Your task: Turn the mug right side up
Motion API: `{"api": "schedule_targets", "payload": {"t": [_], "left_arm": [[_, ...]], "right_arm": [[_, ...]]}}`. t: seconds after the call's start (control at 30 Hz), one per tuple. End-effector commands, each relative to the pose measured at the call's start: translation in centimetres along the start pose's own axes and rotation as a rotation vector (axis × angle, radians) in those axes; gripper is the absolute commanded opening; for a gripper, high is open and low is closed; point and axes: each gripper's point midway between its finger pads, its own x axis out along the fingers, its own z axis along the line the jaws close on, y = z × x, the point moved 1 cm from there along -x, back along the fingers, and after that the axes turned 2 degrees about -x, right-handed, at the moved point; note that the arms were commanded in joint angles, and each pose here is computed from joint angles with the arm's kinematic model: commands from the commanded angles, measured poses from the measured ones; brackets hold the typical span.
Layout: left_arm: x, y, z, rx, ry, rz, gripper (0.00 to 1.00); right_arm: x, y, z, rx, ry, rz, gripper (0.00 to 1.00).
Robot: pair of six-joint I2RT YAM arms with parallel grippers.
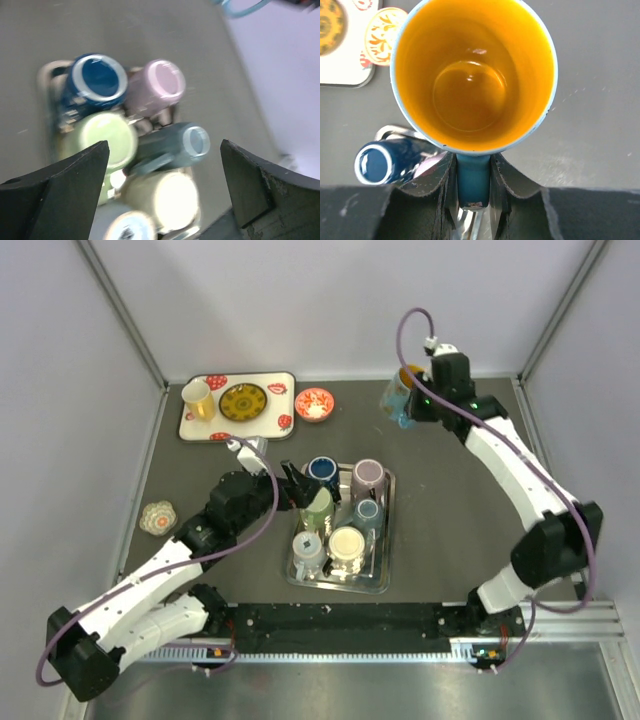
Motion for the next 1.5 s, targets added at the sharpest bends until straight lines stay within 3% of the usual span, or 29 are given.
{"api": "schedule_targets", "payload": {"t": [0.0,0.13,0.3,0.37,0.53,0.83,0.97,1.23,1.47], "left_arm": [[-0.6,-4.0,-8.6,-0.175,0.421,-0.113,0.99],[-2.1,-6.5,-12.6,-0.323,0.689,-0.198,0.99],[-2.2,-6.0,-14.9,-0.416,0.898,-0.145,0.99],[-3.6,-6.9,-16.1,-0.430,1.026,-0.181,0.98],[-3.3,-6.9,-17.4,-0.504,1.162,-0.189,0.98],[-3.0,-7.3,-21.1,-0.420,1.213,-0.222,0.98],[-3.0,-7.8,-21.9,-0.381,1.225,-0.240,0.91],[-1.9,-8.6,-23.0,-0.375,1.255,-0.260,0.62],[-2.0,-9.4,-23.8,-0.371,1.273,-0.279,0.47]], "right_arm": [[-10.0,-7.1,3.1,0.234,-0.297,-0.332,0.00],[-15.7,-6.9,6.1,0.299,-0.558,-0.411,0.00],[-22.1,-6.6,8.2,0.392,-0.819,-0.506,0.00],[-24.0,-6.0,8.7,0.419,-0.898,-0.514,0.00],[-25.6,-4.8,9.0,0.445,-0.953,-0.492,0.00],[-26.9,-3.4,9.0,0.449,-0.986,-0.479,0.00],[-26.9,-2.9,9.3,0.460,-1.005,-0.461,0.00],[-26.8,-1.8,10.1,0.455,-1.031,-0.434,0.00],[-26.7,-0.5,10.2,0.435,-1.032,-0.415,0.00]]}}
